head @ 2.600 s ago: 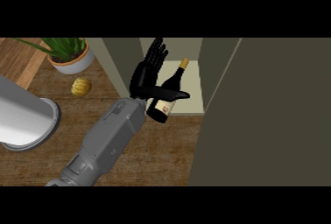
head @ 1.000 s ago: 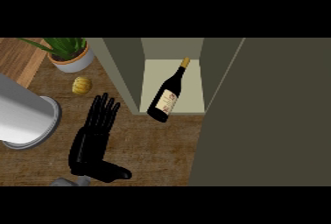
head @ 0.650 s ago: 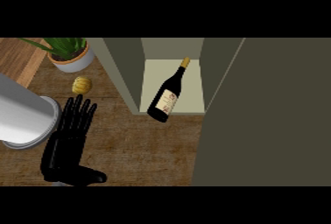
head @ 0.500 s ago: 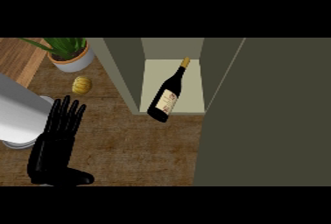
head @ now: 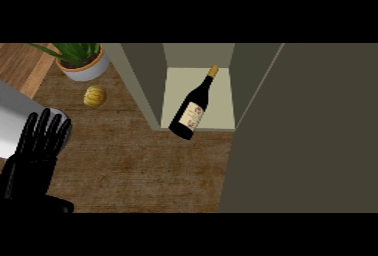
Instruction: Pick up the wine, place it into the cabinet and close the cabinet
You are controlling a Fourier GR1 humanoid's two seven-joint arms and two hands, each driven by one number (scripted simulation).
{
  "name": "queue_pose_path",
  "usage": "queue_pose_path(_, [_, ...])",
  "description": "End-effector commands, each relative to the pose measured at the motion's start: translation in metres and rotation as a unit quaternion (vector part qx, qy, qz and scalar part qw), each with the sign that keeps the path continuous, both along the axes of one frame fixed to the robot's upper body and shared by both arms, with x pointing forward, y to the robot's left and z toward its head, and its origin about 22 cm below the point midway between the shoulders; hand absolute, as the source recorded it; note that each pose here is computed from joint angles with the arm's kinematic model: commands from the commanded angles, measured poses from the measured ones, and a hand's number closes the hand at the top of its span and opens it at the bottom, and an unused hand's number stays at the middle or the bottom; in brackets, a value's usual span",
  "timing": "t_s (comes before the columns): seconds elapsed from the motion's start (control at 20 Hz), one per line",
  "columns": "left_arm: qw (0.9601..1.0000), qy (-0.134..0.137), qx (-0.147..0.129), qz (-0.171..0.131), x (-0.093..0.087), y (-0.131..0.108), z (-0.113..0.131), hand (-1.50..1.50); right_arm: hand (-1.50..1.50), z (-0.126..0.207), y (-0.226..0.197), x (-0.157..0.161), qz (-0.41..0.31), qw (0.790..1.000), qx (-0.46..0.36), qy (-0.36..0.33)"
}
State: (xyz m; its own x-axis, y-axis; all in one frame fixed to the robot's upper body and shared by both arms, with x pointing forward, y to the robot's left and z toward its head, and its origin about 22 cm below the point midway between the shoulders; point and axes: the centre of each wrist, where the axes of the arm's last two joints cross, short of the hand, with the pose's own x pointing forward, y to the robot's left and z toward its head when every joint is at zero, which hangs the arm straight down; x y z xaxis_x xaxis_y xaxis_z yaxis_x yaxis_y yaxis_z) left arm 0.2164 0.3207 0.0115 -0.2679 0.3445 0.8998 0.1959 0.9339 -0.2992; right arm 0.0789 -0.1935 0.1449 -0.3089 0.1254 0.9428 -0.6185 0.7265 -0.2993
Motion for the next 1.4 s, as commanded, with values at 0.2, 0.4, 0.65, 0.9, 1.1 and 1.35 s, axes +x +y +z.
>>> queue_pose_path(0.2, [0.9999,-0.01,-0.006,-0.007,0.006,0.026,0.017,-1.5,1.5,0.036,0.02,-0.014,0.045,0.992,0.114,0.001])
queue_pose_path(0.4, [0.9998,0.0,0.002,-0.02,0.003,0.035,0.016,-1.5,1.5,0.028,0.028,-0.002,0.055,0.991,0.118,0.003])
queue_pose_path(0.65, [0.9998,-0.006,0.005,-0.016,0.006,0.037,0.012,-1.5,1.5,0.029,0.035,0.012,0.06,0.992,0.108,-0.003])
queue_pose_path(0.9, [0.9997,-0.005,0.01,-0.022,0.012,0.051,0.025,-1.5,1.5,0.032,0.05,0.036,0.055,0.993,0.101,-0.004])
queue_pose_path(1.1, [0.9996,0.006,0.001,-0.026,0.015,0.046,0.022,-1.5,1.5,0.042,0.081,0.065,0.049,0.994,0.091,-0.017])
queue_pose_path(1.35, [1.0,0.003,0.002,-0.008,0.006,0.072,0.02,-1.5,1.5,0.063,0.155,0.102,0.044,0.995,0.089,0.001])
